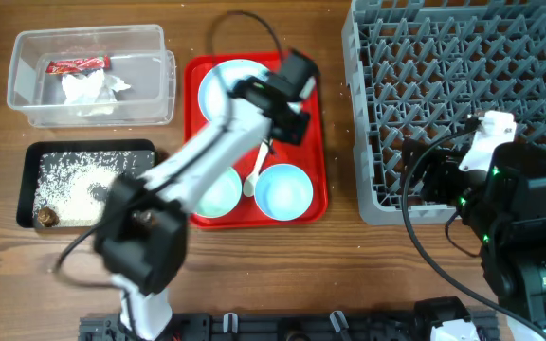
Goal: Sort waste into correct bins and load items into the dishwasher rack
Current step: 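Grasp the yellow cup with the left gripper and lift it, then hand the yellow cup from the left gripper to the right gripper, then carry the yellow cup with the right gripper and lower it into the rack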
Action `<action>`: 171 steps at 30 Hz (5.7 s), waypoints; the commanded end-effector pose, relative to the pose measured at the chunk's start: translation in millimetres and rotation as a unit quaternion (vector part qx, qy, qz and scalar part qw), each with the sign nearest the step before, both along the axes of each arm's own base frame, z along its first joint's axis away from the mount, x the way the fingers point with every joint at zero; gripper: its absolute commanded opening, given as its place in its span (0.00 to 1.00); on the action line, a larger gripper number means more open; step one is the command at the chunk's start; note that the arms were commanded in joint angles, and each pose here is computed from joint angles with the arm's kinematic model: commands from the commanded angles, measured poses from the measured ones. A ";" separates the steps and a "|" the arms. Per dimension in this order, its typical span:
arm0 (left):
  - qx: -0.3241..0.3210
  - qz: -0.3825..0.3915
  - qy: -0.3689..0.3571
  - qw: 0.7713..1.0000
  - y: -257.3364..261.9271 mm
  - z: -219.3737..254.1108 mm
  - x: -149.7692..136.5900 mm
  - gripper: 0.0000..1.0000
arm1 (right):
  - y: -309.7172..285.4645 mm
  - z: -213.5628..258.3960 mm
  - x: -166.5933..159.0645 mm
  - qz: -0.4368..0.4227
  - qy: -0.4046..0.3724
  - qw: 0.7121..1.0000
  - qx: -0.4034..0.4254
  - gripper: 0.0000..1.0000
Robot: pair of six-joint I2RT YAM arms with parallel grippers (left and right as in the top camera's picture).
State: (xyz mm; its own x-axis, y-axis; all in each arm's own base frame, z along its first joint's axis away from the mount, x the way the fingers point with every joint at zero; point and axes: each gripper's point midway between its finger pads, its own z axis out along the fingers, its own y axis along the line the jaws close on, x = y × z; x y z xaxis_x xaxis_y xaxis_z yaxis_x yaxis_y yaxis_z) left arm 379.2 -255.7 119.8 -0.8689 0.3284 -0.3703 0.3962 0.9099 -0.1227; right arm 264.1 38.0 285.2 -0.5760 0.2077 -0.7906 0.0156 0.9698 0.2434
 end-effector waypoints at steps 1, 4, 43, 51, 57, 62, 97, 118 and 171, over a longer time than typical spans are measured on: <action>-0.202 0.005 -0.007 0.979 7.5 107.9 -1.7 0.04 | 13.2 12.1 9.1 0.028 -0.019 0.999 0.023 1.00; -0.325 -0.008 0.017 0.945 29.7 156.3 -7.9 0.04 | 28.6 15.4 19.5 0.063 -0.027 0.997 0.045 1.00; -0.571 -0.202 0.141 0.783 14.1 245.7 -89.3 0.04 | 187.0 60.1 39.0 0.536 -0.140 0.800 0.229 0.92; -0.586 -0.214 0.149 0.767 15.0 253.4 -94.2 0.04 | 191.1 58.5 38.5 0.542 -0.141 0.797 0.228 0.86; -0.586 -0.216 0.151 0.766 13.0 253.5 -95.9 0.04 | 201.4 62.5 31.2 0.558 -0.152 0.784 0.223 0.80; -0.586 -0.218 0.152 0.766 11.8 253.4 -96.9 0.04 | 201.4 62.9 31.3 0.559 -0.152 0.784 0.223 0.68; -0.322 -0.036 0.042 0.945 45.2 150.5 -25.4 0.32 | 25.4 49.2 76.3 0.312 -0.115 0.910 0.247 0.48; -0.157 0.061 -0.002 0.986 97.1 112.2 -1.1 0.39 | -97.2 -46.0 -15.1 -0.149 0.180 0.972 0.008 0.47; -0.132 0.074 0.001 0.989 105.7 105.3 -2.1 0.50 | -77.3 -151.5 22.0 -0.098 0.359 0.928 0.026 0.77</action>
State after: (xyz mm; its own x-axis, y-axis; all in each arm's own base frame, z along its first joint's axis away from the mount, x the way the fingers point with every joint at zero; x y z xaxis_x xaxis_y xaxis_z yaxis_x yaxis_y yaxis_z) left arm 376.8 -150.6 226.8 -0.9012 0.0832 -0.4253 0.2583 0.8911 -0.3731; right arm 285.8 -44.7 134.6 -0.8856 0.4128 -0.2127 0.3936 0.9103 0.1279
